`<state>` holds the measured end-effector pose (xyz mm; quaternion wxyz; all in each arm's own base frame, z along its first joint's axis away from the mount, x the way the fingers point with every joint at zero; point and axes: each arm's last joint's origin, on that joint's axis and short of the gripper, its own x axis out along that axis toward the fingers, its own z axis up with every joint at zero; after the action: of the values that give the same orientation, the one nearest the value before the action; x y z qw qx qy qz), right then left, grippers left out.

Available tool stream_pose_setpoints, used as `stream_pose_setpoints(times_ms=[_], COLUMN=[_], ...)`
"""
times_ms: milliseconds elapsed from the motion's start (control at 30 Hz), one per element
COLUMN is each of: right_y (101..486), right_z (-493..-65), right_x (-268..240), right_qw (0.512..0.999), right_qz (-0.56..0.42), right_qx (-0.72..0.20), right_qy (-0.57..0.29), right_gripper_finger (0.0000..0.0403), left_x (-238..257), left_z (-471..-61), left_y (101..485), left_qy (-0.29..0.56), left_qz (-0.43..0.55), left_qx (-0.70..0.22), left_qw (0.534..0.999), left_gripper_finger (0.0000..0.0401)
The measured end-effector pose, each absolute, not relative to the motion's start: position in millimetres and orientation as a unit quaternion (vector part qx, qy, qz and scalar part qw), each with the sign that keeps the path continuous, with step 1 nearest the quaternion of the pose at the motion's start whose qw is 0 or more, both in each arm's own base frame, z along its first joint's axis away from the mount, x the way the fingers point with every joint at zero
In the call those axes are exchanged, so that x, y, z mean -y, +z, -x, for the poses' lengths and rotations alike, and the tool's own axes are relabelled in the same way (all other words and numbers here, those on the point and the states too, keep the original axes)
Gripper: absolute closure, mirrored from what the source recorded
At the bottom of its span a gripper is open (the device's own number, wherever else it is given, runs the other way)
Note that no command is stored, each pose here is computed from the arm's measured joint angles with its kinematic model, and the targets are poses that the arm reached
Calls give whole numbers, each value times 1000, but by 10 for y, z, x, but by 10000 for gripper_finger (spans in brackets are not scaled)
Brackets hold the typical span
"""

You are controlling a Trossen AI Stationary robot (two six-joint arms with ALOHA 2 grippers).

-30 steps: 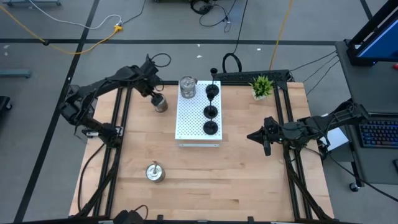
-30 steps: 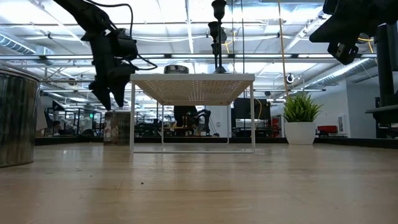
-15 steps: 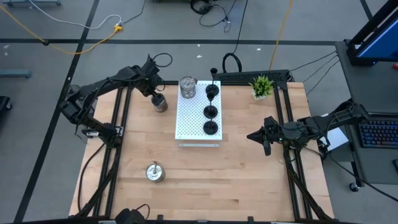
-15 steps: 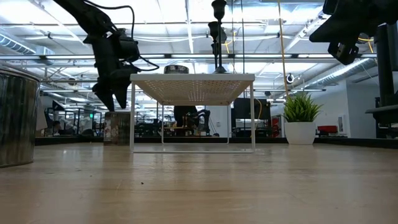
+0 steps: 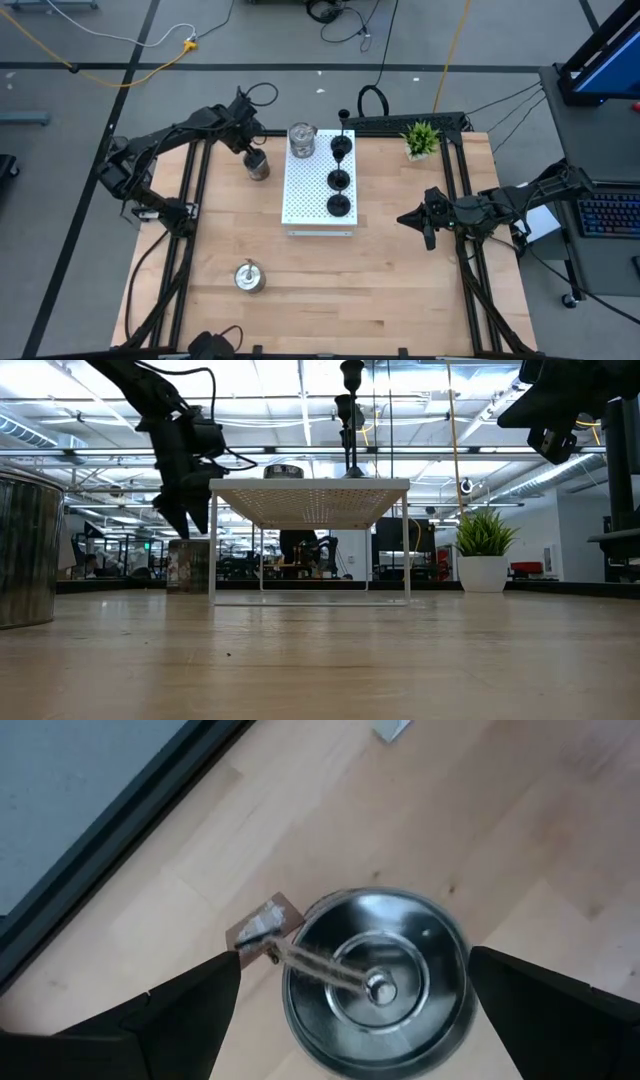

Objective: Pick & Place candle stick holders
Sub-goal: Put the top brown scented candle on the shelf aligned with the other brown scented candle

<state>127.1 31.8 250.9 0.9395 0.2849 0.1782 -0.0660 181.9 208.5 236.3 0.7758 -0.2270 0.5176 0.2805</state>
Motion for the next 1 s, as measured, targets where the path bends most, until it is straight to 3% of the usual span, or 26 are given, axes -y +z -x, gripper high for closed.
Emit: stream_pose_setpoints(times_ms=[500, 1000], right_y=[2506, 2490], right_z=[-1269, -1262], right_x=[-318, -316], right_qw=[938, 937], right_qz=[-288, -285], right_qx=[-179, -188], right_qy=[-67, -69], right_gripper_finger=[403, 403], left_x=[-2234, -2174], left_z=[-1923, -1774], left_y=[2064, 2321], left_qy=[268, 282], left_qz=[257, 256], left_qx=[-540, -502], left_qw=[755, 777], left_gripper_finger=[1, 1])
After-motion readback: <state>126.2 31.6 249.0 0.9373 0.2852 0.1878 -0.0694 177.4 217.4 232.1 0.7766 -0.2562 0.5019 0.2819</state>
